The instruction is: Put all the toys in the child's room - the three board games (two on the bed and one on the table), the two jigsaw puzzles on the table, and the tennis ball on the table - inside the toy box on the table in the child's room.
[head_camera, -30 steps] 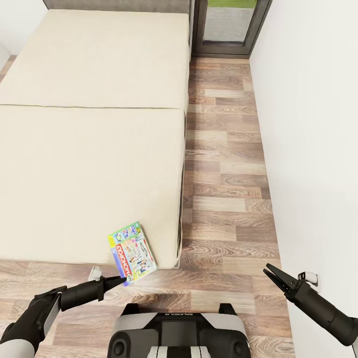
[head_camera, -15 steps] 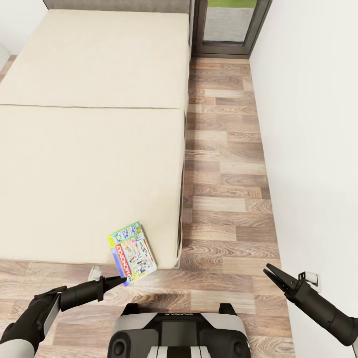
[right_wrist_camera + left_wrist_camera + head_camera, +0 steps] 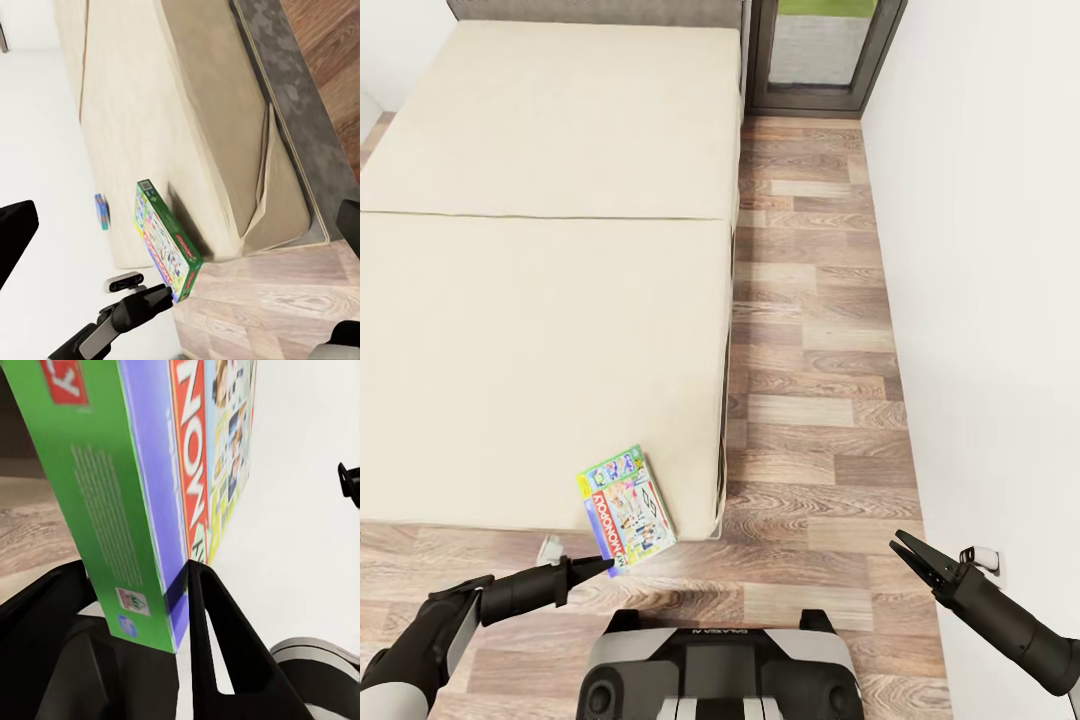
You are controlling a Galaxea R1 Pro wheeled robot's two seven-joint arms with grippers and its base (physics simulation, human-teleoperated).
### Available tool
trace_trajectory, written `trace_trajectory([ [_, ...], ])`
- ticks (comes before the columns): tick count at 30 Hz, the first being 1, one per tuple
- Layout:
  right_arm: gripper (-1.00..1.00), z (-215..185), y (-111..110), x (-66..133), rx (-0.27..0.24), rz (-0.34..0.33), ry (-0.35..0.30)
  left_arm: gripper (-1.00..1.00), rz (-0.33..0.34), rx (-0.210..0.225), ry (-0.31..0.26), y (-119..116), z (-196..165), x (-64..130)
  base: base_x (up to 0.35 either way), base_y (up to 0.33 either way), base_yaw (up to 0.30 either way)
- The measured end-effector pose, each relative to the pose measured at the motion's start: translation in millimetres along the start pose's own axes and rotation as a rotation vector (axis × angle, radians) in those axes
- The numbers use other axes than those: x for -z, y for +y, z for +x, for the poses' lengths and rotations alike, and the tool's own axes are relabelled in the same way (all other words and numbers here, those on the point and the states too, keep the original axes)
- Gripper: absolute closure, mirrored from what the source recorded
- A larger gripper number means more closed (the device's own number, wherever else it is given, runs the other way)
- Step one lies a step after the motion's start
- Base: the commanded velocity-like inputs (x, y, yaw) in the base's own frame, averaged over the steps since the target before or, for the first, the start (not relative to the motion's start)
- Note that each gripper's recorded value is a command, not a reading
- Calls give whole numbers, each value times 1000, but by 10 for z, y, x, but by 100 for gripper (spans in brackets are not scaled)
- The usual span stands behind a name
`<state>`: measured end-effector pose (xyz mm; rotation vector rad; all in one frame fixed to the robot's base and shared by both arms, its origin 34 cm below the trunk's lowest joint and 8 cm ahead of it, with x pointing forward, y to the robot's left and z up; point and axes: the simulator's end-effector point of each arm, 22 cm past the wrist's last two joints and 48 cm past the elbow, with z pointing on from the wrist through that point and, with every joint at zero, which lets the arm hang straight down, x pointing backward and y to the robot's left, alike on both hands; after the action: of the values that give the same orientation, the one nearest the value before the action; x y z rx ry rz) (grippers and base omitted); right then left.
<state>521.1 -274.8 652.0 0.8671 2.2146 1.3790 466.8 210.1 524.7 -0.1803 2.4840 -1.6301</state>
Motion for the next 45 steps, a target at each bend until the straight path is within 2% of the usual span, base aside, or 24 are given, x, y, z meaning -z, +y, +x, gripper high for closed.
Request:
trace_trajectory([
  [32, -100, 18, 406, 219, -1, 1, 0, 100, 20, 3, 3, -468, -10, 201, 0, 0, 0],
  [34, -100, 20, 429, 233, -1, 1, 0, 100, 36, 19, 8, -550, -67, 220, 0, 0, 0],
  [41, -100, 28, 506, 280, -1, 1, 0, 100, 82, 6, 14, -809, -231, 271, 0, 0, 0],
  [45, -100, 30, 557, 305, 1, 0, 0, 100, 94, 25, 17, -911, -306, 340, 0, 0, 0],
])
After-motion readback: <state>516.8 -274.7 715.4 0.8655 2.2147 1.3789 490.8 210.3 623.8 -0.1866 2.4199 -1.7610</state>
